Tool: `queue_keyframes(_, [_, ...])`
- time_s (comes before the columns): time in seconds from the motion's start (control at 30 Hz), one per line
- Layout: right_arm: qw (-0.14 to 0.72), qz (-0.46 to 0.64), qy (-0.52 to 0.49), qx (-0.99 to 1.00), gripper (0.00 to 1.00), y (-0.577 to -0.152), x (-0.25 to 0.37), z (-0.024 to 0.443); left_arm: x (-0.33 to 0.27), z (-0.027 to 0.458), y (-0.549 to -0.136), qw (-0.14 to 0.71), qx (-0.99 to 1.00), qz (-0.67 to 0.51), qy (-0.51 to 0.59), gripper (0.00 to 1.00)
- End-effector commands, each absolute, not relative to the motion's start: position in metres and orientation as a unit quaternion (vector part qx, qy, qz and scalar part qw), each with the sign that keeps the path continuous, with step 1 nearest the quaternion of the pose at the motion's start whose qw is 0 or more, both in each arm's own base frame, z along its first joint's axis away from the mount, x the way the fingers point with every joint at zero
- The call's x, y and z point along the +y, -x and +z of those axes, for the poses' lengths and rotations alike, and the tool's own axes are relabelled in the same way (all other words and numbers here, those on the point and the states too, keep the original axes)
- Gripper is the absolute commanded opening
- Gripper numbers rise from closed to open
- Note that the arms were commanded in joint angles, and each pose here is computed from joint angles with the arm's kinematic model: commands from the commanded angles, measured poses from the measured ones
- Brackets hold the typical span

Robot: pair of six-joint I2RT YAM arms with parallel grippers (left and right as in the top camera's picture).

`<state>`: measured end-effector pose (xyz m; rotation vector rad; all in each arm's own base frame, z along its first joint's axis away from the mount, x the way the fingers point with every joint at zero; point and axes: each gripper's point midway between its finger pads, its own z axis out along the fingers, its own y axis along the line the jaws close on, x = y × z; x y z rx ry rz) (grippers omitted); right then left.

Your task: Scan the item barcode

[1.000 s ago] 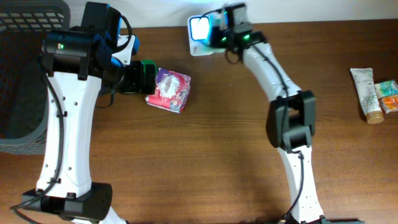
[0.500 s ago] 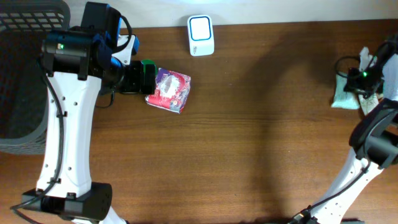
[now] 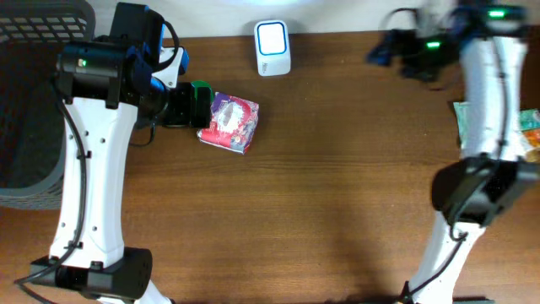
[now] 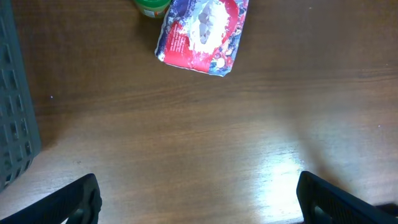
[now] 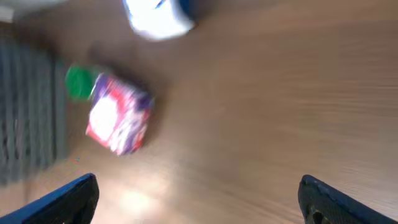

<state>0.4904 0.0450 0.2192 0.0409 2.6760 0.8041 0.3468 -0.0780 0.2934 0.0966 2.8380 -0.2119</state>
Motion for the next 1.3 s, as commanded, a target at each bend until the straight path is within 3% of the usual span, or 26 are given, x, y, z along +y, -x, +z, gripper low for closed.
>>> queue_keyframes(0.0, [0.123,0.311,0.063,0.94,0.99,-0.48,0.147,0.174,-0.079,0.299,-0.344,0.155,0.984,-0.075,-0.043,0.99])
queue_keyframes(0.1, [0.082,0.337,0.021,0.938,0.99,-0.47,0.228,0.112,-0.079,0.299,-0.344,0.155,0.984,-0.075,-0.043,0.99])
queue_keyframes(0.23, [0.087,0.342,-0.021,0.936,1.0,-0.456,0.294,0.068,-0.079,0.299,-0.344,0.155,0.984,-0.075,-0.043,0.99])
queue_keyframes(0.43, [0.09,0.325,-0.056,0.94,0.68,-0.45,0.318,0.037,-0.079,0.299,-0.344,0.155,0.984,-0.075,-0.043,0.99])
queue_keyframes(0.67, [0.071,0.313,-0.054,0.945,0.66,-0.445,0.318,0.01,-0.079,0.299,-0.344,0.155,0.984,-0.075,-0.043,0.99])
queue_keyframes(0.7, [0.065,0.311,-0.054,0.947,0.6,-0.443,0.32,0.0,-0.079,0.299,-0.344,0.155,0.984,-0.075,-0.043,0.99])
queue_keyframes(0.73, [0.056,0.309,-0.053,0.948,0.47,-0.439,0.321,-0.007,-0.079,0.299,-0.344,0.155,0.984,-0.075,-0.043,0.99])
queue_keyframes(0.83, [0.046,0.333,-0.011,0.942,0.04,-0.43,0.331,0.002,-0.079,0.299,-0.344,0.155,0.984,-0.075,-0.043,0.99])
queue_keyframes(0.9, [0.066,0.331,0.009,0.941,0.04,-0.435,0.315,0.032,-0.079,0.299,-0.344,0.155,0.984,-0.075,-0.043,0.99])
queue_keyframes(0.97, [0.091,0.253,0.016,0.963,0.04,-0.439,0.265,0.068,-0.079,0.299,-0.344,0.155,0.984,-0.075,-0.043,0.99])
queue_keyframes(1.1, [0.104,-0.075,-0.038,0.991,0.04,-0.417,0.125,0.132,-0.079,0.299,-0.344,0.155,0.984,-0.075,-0.043,0.99])
queue_keyframes(1.2, [0.1,-0.256,-0.034,0.961,0.04,-0.404,0.062,0.15,-0.079,0.299,-0.344,0.155,0.984,-0.075,-0.043,0.99])
queue_keyframes(1.27, [0.084,-0.284,-0.03,0.955,0.04,-0.402,0.05,0.143,-0.079,0.299,-0.344,0.155,0.984,-0.075,-0.043,0.99])
